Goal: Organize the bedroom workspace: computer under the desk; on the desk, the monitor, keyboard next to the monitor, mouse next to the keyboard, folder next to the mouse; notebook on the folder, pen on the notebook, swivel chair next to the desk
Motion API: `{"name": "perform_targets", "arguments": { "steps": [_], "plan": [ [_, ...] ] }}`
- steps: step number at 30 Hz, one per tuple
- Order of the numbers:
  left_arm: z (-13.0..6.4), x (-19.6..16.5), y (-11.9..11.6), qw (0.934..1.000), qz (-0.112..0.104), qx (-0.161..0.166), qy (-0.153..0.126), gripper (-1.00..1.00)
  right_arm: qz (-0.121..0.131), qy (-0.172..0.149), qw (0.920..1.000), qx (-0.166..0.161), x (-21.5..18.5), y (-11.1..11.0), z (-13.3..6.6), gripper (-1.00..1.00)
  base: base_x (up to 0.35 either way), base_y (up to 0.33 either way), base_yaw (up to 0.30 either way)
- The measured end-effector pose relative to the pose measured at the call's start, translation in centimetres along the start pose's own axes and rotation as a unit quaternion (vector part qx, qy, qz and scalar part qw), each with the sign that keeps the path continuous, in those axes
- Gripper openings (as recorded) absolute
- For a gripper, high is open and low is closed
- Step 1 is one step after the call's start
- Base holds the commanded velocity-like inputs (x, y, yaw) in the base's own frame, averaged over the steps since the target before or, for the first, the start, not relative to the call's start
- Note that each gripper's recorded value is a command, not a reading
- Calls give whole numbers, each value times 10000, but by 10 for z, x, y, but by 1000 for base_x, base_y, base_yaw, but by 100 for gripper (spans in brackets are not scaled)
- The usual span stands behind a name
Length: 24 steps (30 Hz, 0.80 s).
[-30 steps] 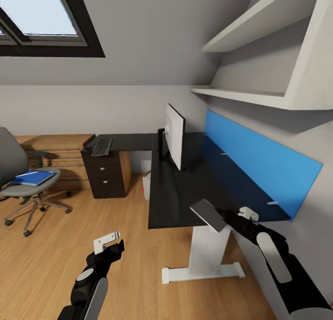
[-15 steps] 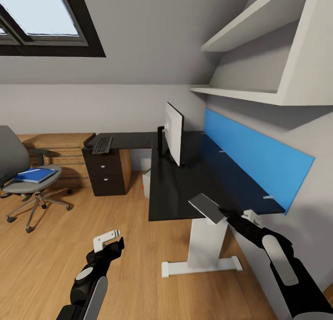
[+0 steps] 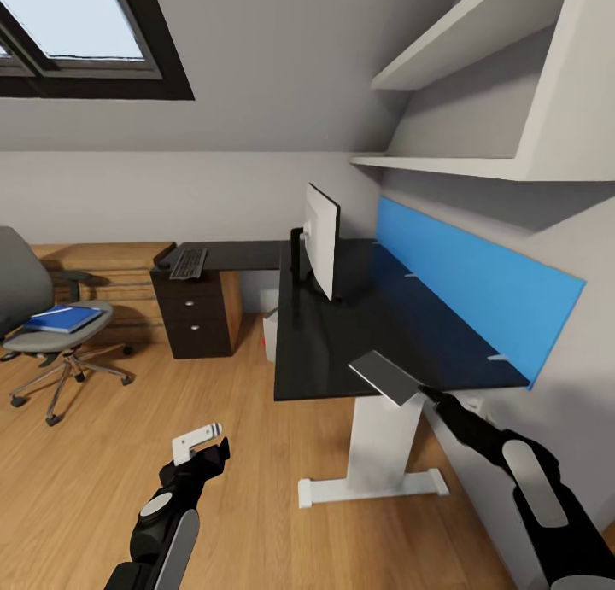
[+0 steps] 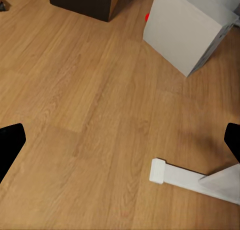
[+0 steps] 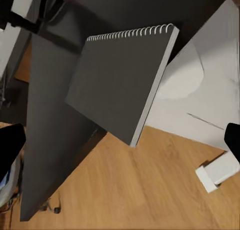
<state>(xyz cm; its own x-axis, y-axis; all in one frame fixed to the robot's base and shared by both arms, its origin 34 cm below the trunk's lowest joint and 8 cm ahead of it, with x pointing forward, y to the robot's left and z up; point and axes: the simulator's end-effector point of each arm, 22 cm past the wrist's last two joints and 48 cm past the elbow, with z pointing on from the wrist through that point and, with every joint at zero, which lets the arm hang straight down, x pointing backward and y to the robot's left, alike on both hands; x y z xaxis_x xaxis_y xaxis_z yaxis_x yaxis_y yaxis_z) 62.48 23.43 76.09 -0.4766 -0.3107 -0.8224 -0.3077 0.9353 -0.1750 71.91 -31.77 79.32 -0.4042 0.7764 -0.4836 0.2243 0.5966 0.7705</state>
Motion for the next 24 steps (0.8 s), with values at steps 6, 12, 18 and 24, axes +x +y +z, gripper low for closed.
{"name": "perform_targets", "arguments": {
  "steps": [6, 12, 18, 24],
  "plan": [
    [5, 10, 2, 10000, 4, 2, 9, 100, 434, -194, 9989, 11, -13, -24, -3, 100, 0, 0, 0],
    [10, 20, 4, 10000, 6, 4, 10, 100, 676, -238, 9974, 1, -18, -42, -6, 100, 0, 0, 0],
    [15, 30, 6, 10000, 5, 6, 10, 100, 792, -61, 9961, -391, -7, -37, -5, 100, 0, 0, 0],
    [20, 41, 8, 10000, 1, 9, 12, 100, 1473, 503, 9845, -810, 24, -45, -3, 100, 0, 0, 0]
  ]
}}
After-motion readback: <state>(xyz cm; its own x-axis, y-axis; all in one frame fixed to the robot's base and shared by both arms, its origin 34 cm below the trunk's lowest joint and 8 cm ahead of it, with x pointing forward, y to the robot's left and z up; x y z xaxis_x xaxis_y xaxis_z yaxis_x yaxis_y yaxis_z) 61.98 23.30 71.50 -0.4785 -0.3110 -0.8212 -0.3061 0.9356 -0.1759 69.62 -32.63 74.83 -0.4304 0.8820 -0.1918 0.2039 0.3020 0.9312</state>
